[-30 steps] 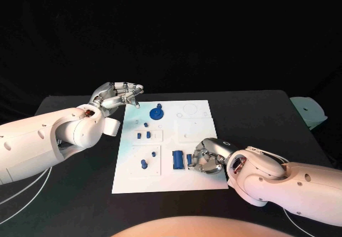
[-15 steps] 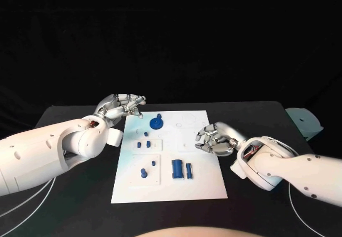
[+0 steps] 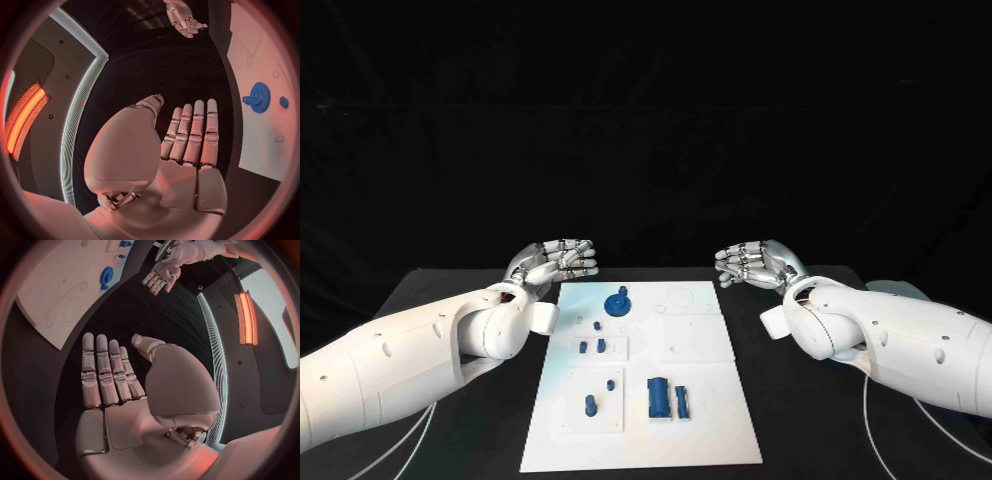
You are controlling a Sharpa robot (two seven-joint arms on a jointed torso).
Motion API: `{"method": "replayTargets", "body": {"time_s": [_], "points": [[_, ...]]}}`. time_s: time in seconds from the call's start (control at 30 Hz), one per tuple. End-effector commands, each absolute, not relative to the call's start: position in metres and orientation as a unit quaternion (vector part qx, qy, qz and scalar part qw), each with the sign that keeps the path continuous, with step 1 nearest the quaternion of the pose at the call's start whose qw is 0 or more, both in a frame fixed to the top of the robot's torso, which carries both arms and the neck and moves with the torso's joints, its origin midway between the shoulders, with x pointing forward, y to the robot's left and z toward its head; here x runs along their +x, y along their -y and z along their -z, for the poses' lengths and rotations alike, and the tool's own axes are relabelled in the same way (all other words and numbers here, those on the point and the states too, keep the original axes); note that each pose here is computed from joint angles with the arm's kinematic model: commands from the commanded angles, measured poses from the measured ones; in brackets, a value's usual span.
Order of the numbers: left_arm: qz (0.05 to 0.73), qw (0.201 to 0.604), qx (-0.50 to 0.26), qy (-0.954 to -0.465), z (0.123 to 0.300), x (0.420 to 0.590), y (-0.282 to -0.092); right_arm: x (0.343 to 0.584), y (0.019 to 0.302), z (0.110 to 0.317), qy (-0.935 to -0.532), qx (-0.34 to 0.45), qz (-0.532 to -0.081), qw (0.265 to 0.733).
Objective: Assemble the parts on the task board
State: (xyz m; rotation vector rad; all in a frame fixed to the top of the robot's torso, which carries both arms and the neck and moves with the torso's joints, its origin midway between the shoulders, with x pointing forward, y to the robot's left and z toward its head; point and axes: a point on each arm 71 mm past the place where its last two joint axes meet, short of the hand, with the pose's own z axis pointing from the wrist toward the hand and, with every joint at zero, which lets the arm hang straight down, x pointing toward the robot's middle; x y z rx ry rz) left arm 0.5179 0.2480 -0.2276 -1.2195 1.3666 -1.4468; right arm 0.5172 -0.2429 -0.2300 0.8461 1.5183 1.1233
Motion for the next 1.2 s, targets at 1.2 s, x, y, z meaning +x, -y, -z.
{"method": "replayTargets", "body": {"time_s": [1.2], "points": [[0.507, 0.493, -0.498, -0.502, 0.224, 0.462, -0.192, 0.462, 0.192, 0.224, -0.502, 0.498, -0.507, 0.493]]}}
